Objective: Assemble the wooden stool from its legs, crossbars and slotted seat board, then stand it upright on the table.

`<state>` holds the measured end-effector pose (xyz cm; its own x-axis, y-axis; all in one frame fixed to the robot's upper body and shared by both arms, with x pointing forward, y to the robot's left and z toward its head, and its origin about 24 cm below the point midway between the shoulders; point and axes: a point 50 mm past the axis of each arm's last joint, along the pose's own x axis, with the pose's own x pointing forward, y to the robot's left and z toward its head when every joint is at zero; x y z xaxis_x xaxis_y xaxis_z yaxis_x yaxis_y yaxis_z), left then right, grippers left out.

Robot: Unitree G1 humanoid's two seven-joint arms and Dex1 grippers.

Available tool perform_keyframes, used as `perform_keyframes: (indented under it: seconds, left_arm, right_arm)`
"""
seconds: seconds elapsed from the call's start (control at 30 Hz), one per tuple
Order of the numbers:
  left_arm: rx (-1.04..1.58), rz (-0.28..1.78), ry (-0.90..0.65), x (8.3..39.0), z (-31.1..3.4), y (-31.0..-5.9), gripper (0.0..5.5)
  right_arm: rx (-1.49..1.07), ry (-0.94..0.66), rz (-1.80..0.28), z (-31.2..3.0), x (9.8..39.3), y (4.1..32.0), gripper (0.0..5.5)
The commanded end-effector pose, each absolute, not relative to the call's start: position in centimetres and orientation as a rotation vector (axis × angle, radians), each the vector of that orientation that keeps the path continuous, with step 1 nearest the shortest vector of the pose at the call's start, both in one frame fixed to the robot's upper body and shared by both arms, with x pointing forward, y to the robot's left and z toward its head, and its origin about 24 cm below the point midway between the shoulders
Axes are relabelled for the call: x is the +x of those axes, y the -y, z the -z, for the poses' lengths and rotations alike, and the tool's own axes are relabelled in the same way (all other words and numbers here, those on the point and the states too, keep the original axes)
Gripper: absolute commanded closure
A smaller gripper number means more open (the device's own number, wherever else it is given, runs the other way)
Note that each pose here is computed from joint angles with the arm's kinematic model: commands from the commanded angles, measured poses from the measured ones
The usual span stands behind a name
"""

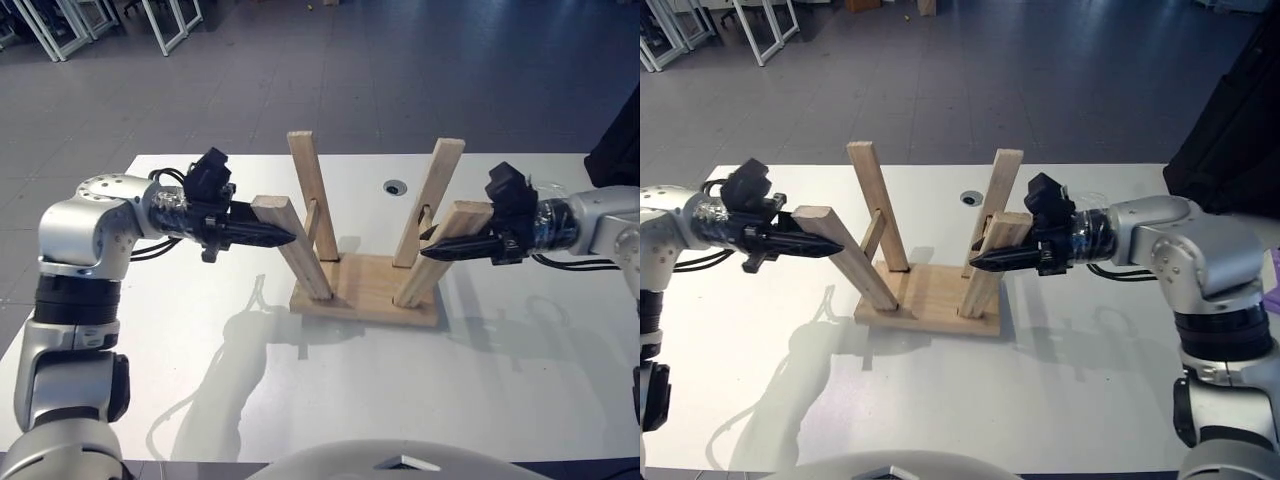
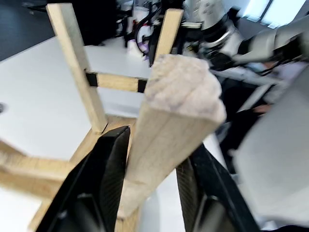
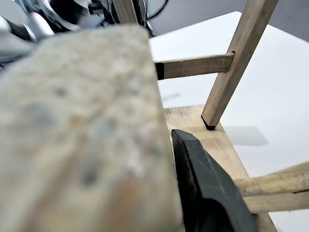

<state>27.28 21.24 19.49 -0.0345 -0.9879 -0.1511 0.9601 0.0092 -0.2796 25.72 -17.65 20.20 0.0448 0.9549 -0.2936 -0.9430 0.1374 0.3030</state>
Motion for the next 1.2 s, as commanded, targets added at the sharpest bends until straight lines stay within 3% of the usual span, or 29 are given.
perform_keyframes:
  seconds: [0.03, 0.13, 0.33, 0.43, 0.67, 0.83, 1.03, 1.2]
  left_arm:
    - [-0.336, 1.705, -0.452, 24.9, -20.4, -19.7, 3.99]
    - [-0.326, 1.629, -0.406, 26.3, -21.0, -19.3, 3.99]
    - [-0.207, 1.392, -0.433, 29.4, -18.4, -20.2, 3.08]
    - [-0.183, 1.31, -0.424, 30.6, -16.9, -20.9, 3.05]
    - [-0.29, 1.097, -0.336, 33.7, -15.3, -23.2, 3.05]
    - [-0.435, 1.091, -0.429, 34.2, -13.8, -23.7, 3.05]
    - [-0.625, 1.086, -0.49, 34.1, -13.2, -23.9, 3.05]
    - [-0.764, 1.027, -0.431, 34.1, -14.6, -25.3, 3.05]
  right_arm:
    - [0.508, -0.635, -1.624, -19.9, 24.8, 17.2, 4.25]
    - [0.558, -0.63, -1.478, -18.7, 27.2, 16.9, 4.25]
    - [0.538, -0.631, -1.282, -16.0, 30.1, 17.0, 3.1]
    - [0.574, -0.631, -1.238, -15.2, 30.4, 17.8, 2.65]
    - [0.63, -0.576, -1.213, -15.3, 30.3, 18.4, 2.65]
    - [0.634, -0.579, -1.208, -14.8, 29.9, 18.2, 2.65]
    - [0.616, -0.642, -1.23, -13.7, 28.6, 17.8, 2.65]
    - [0.538, -0.755, -1.294, -12.5, 25.8, 17.5, 2.65]
